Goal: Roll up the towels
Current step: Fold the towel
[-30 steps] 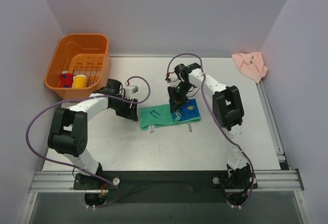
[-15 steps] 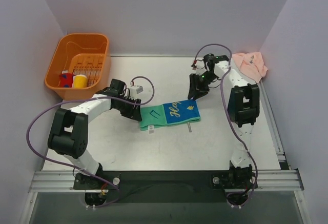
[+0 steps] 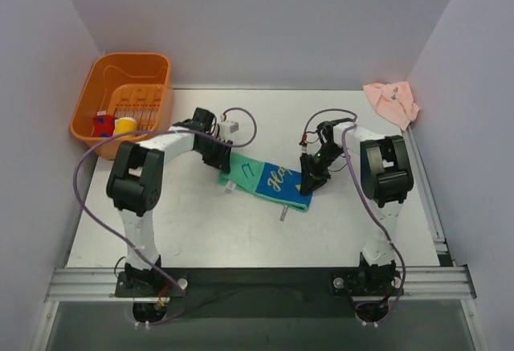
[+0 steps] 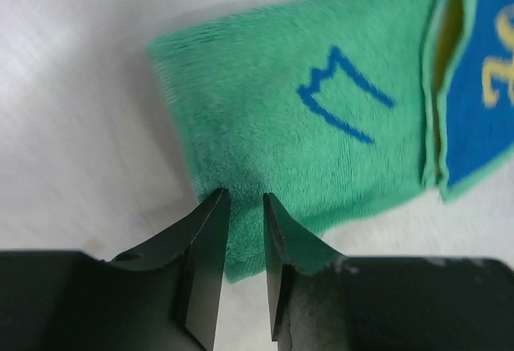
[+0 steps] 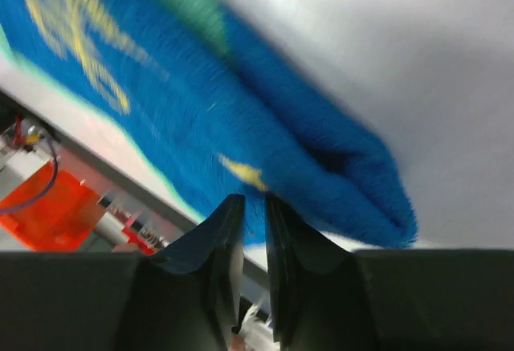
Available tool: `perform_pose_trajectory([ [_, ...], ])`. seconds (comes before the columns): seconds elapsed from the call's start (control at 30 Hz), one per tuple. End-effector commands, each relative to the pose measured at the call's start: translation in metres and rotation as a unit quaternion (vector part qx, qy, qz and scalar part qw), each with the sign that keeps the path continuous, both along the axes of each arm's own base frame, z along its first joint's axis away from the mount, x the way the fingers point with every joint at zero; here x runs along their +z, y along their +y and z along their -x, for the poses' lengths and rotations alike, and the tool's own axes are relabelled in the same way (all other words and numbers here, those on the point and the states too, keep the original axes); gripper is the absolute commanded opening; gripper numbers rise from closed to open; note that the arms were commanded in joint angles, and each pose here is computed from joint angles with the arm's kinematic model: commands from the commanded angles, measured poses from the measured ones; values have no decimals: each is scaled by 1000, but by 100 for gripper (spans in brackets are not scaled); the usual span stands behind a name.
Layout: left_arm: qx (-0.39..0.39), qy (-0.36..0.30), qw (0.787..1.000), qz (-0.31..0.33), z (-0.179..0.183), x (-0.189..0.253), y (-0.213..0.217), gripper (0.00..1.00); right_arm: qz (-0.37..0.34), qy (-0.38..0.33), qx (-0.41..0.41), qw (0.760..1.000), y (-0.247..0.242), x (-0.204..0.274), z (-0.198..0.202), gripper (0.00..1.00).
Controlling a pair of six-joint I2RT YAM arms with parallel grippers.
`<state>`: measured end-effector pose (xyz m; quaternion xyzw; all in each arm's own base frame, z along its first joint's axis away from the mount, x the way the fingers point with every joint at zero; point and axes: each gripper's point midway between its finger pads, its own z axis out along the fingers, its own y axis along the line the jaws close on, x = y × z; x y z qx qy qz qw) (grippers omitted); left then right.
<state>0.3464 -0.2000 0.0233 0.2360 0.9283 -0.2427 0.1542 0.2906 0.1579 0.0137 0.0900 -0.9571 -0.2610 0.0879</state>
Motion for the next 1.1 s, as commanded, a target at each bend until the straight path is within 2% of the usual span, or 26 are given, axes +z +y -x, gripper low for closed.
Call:
perform_pose_trajectory([
  [0.0, -9, -70, 997, -23, -65, 5, -1, 35, -57, 7, -1, 998, 21, 33, 35, 18],
  [0.03, -13, -86, 996, -22, -92, 13, -7, 35, -72, 24, 21, 997, 33, 36, 59, 24],
  [0.13, -22, -107, 994, -9, -124, 37, -17, 46, -123, -14, 73, 990, 55, 70, 81, 34],
  [0.2, -19, -124, 992, 12, -127, 67, -19, 54, -135, -44, 66, 988, 54, 87, 73, 37],
  [0.33, -5, -124, 991, 49, -101, 103, -15, 57, -93, -88, 16, 992, 23, 85, 25, 39],
  [0.37, -4, -103, 994, 45, -85, 90, -11, 57, -81, -90, 3, 993, 14, 81, 15, 39],
  [0.47, 0, -101, 993, 54, -64, 92, -12, 57, -59, -85, -2, 995, 10, 66, -3, 39],
  [0.67, 18, -19, 997, 67, -27, 49, -17, 53, -49, -43, -5, 998, 12, 32, -11, 38],
  [0.77, 25, 7, 997, 75, -15, 36, -20, 53, -50, -16, -4, 999, 14, 19, 0, 35],
  [0.93, 18, 20, 997, 72, -14, 16, -21, 50, -55, 34, 35, 997, 32, 6, 46, 26],
  [1.07, 2, 11, 997, 76, -30, 11, -27, 47, -72, 47, 78, 993, 56, 14, 80, 29],
])
